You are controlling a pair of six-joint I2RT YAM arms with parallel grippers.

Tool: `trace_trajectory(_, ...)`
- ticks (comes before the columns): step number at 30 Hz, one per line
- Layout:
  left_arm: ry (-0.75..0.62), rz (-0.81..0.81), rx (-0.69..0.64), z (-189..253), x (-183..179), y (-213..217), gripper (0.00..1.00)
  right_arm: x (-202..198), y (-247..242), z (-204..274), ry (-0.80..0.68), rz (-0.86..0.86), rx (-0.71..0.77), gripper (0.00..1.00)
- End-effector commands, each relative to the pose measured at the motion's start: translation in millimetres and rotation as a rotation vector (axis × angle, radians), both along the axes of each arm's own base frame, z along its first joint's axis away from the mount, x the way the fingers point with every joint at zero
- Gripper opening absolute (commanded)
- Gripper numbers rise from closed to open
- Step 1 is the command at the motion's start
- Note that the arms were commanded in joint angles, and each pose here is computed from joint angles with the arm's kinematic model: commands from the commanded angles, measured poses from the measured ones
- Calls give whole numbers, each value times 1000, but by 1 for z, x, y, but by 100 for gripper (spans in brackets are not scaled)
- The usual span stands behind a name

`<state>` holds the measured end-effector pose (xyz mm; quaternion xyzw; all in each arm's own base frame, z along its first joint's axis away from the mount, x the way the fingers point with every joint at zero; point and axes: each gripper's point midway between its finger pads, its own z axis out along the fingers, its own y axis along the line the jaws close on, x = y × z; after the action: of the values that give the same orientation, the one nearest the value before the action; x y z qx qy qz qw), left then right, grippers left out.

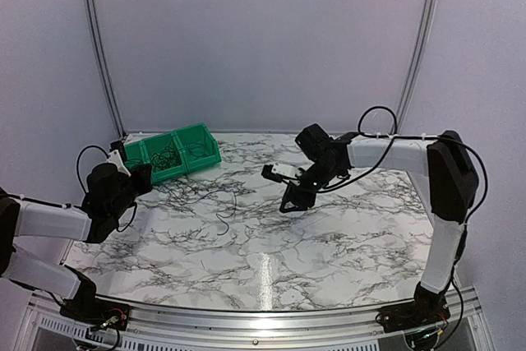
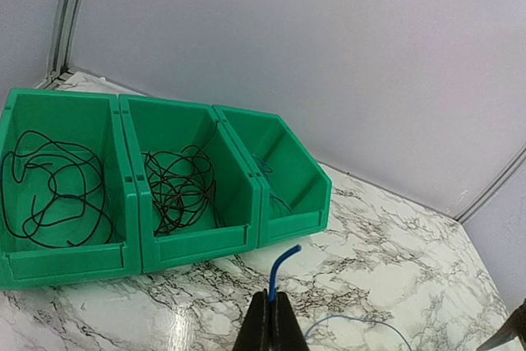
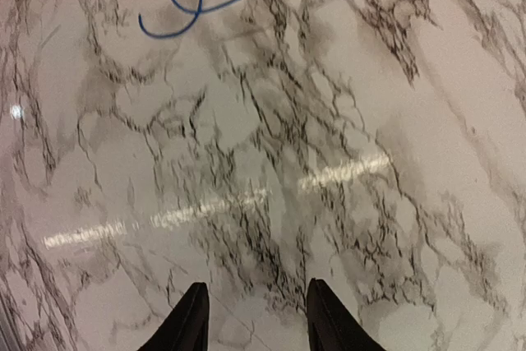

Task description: Untangle the cables

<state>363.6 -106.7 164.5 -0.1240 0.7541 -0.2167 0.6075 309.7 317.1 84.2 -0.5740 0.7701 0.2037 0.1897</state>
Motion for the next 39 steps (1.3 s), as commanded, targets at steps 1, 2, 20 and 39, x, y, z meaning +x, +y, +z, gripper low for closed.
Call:
trace_trajectory(1, 12, -14, -29, -4, -5, -1, 0, 7, 70, 25, 48, 11, 169, 42)
trace_trajectory(2, 11, -13, -32, -4, -6, -1, 0, 10, 79, 23, 36, 10, 174, 42)
trace_trajectory(20, 76, -666, 40, -20, -33, -193, 0, -4, 54, 27, -61, 32, 124, 41)
trace_trajectory(39, 340, -846, 564, -67, -42, -219, 51, 16, -60, 30, -131, -135, 160, 42)
